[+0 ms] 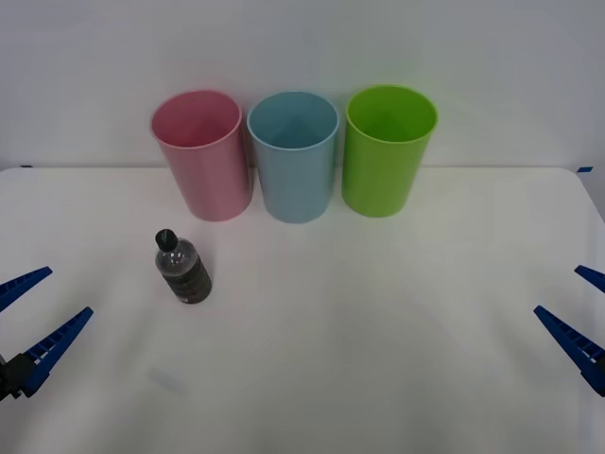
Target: Grasp the object on the table and drop it into the matching bin: aluminum can to the light blue bin, PET bottle to the pink bin.
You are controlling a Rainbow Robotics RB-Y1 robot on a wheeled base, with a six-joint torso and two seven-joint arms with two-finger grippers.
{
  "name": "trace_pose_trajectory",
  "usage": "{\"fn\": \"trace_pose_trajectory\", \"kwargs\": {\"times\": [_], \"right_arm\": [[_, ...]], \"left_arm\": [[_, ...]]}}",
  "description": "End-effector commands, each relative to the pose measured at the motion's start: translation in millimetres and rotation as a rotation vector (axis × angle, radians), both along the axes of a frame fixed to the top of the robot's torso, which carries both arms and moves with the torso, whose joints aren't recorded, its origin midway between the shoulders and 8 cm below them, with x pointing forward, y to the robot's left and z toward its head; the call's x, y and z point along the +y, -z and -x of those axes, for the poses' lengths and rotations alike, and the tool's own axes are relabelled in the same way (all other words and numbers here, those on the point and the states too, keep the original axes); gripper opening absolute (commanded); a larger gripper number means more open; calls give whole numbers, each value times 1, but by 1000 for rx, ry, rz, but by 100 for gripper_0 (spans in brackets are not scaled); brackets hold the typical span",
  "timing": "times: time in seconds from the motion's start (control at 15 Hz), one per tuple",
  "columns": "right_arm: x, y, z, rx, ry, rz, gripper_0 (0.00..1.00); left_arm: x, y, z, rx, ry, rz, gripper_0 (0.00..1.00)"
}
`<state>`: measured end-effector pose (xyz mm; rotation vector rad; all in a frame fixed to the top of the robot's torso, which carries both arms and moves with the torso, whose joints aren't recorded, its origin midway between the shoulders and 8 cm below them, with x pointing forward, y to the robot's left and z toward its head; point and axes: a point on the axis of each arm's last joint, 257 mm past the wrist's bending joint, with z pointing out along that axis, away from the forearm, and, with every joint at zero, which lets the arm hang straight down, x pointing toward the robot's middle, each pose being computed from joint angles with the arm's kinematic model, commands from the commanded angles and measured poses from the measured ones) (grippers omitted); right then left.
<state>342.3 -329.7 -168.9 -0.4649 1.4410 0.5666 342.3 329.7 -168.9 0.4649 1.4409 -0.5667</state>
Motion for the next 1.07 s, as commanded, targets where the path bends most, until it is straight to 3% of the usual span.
{"fn": "trace_pose_trajectory", "kwargs": {"times": [0.07, 0.13, 0.4, 0.73, 1.07], "right_arm": [[0, 0, 0, 0, 0, 0, 100], [0, 0, 0, 0, 0, 0, 100], [0, 0, 0, 0, 0, 0, 100], [0, 0, 0, 0, 0, 0, 100], [0, 0, 0, 0, 0, 0, 100]], "left_arm": [[0, 0, 0, 0, 0, 0, 100], [2, 14, 3, 29, -22, 33, 100], [2, 15, 2, 24, -27, 40, 100], [15, 40, 24, 66, -63, -28, 100], [32, 79, 36, 128, -168, -91, 100]]}}
